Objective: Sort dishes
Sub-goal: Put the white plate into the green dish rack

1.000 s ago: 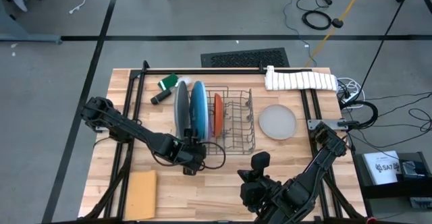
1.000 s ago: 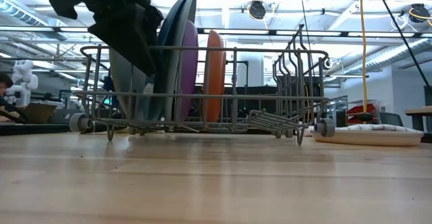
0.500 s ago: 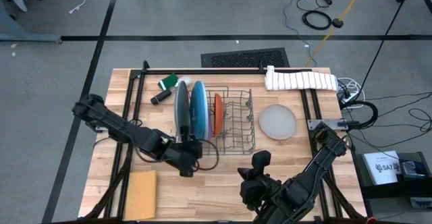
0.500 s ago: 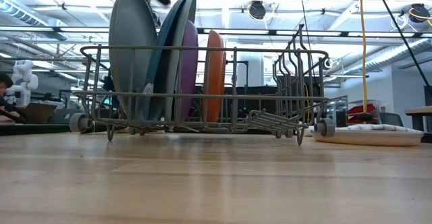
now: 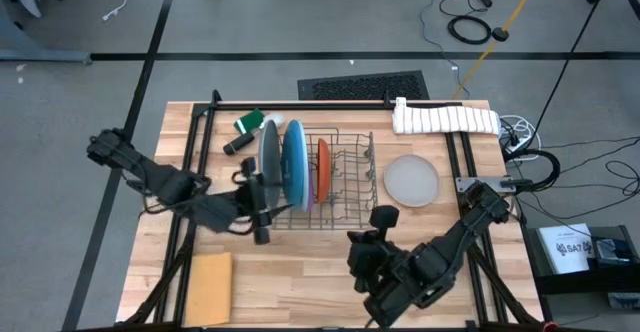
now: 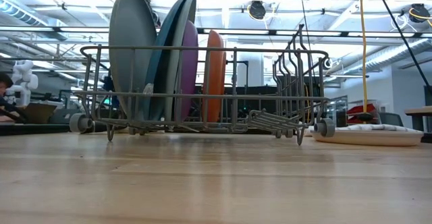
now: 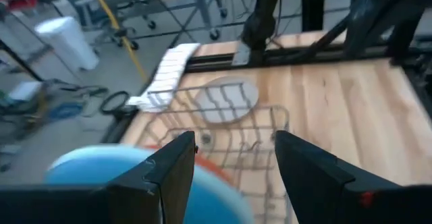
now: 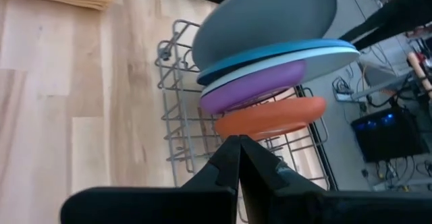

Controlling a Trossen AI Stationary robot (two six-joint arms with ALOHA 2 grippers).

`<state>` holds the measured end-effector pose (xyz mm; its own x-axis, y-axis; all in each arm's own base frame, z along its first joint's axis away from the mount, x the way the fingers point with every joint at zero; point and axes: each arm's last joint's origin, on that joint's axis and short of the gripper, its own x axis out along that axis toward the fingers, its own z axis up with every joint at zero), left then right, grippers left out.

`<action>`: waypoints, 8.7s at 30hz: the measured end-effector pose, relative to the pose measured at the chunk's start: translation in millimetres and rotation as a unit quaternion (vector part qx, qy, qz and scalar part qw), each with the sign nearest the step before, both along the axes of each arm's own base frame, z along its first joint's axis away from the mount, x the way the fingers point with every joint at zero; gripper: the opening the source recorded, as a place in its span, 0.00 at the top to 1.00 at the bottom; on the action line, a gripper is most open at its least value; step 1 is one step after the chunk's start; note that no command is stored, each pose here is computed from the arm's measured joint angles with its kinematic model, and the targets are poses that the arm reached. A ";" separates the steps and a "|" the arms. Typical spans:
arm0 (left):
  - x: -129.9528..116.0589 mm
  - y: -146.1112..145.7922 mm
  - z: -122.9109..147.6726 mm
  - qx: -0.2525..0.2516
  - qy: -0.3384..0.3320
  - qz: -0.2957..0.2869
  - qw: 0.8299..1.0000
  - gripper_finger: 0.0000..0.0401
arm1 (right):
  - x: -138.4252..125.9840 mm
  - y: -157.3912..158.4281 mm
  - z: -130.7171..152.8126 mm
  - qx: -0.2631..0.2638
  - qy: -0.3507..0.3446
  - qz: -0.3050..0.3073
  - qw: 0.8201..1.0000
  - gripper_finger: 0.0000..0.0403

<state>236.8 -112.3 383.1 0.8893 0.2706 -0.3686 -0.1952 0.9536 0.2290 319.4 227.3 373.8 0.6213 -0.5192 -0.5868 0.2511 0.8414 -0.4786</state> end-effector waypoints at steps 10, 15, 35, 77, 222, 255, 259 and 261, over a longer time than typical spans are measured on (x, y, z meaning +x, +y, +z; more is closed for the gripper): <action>57.2 38.2 -28.5 0.012 0.042 0.035 0.998 0.48 | 10.5 -15.3 -0.4 0.008 0.001 -0.026 1.000 1.00; 72.9 48.0 -39.3 0.033 0.066 0.047 0.996 0.48 | 9.8 -13.8 -1.0 0.014 0.009 -0.019 1.000 1.00; 42.6 46.1 -40.8 0.050 0.103 0.155 0.981 0.48 | 6.1 -8.0 -0.9 0.007 0.015 -0.004 1.000 1.00; -44.0 -14.0 -9.9 0.023 -0.079 0.012 0.997 0.48 | 42.9 -20.1 7.3 0.004 -0.009 0.074 0.997 1.00; -0.1 -22.1 0.0 0.192 -0.092 -0.109 0.971 0.48 | -75.9 -98.4 12.3 0.142 0.057 0.134 0.979 1.00; 94.1 3.9 15.3 0.168 0.173 -0.250 0.938 0.50 | -42.3 -84.3 19.2 0.213 0.055 0.288 0.932 1.00; 95.0 7.8 14.6 0.155 0.176 -0.262 0.936 0.67 | -42.0 -84.3 19.8 0.208 0.053 0.294 0.931 1.00; 94.2 8.5 12.8 0.152 0.185 -0.281 0.929 0.81 | -42.6 -84.7 20.5 0.205 0.053 0.296 0.931 1.00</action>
<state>331.0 -103.9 395.9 0.7490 -0.0564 -0.6601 0.4602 0.7611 0.4571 276.8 142.6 394.3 0.6550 0.1770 -0.7346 -0.3458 0.9346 -0.0831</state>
